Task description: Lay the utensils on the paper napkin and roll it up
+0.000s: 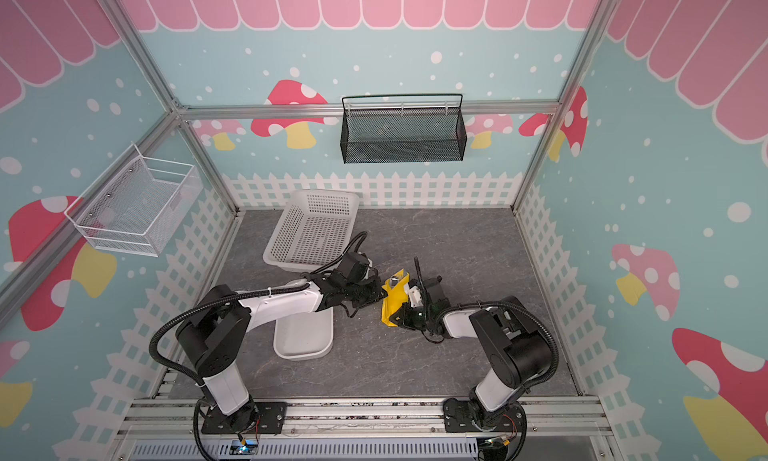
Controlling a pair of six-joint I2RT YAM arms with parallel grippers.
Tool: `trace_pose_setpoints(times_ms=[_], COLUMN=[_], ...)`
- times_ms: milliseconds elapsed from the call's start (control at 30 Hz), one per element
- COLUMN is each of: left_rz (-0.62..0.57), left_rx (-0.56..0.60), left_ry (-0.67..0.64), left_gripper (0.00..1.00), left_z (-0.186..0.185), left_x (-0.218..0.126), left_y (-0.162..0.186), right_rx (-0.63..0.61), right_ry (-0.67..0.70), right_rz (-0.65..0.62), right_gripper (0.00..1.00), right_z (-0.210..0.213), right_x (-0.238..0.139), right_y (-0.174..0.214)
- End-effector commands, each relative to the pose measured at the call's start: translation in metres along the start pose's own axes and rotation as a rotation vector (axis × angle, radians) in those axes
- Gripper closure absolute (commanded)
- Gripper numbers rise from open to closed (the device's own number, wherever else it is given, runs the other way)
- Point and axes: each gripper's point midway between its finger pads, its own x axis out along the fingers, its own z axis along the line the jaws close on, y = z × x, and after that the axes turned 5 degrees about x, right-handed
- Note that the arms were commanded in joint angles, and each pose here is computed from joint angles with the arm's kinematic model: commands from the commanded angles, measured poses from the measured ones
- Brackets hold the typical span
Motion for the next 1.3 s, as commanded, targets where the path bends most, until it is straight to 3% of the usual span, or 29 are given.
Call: trace_pose_setpoints(times_ms=[0, 300, 800, 1100, 1267], left_rz=[-0.005, 0.028, 0.049, 0.045, 0.047], left_rx=[-0.013, -0.036, -0.146, -0.14, -0.133], left_ry=[0.083, 0.134, 0.126, 0.124, 0.129], left_gripper=[0.97, 0.97, 0.98, 0.98, 0.98], left_z=[-0.028, -0.042, -0.024, -0.024, -0.027], left_x=[0.0, 0.015, 0.046, 0.047, 0.045], left_y=[-0.007, -0.004, 0.002, 0.002, 0.002], right_rx=[0.033, 0.029, -0.01, 0.013, 0.024], right_ry=[0.104, 0.101, 0.055, 0.142, 0.17], right_rz=[0.029, 0.034, -0.038, -0.128, -0.108], right_gripper=[0.9, 0.9, 0.89, 0.89, 0.9], right_z=[-0.026, -0.025, -0.002, -0.013, -0.026], right_x=[0.003, 0.004, -0.011, -0.036, -0.034], right_y=[0.012, 0.012, -0.003, -0.008, -0.003])
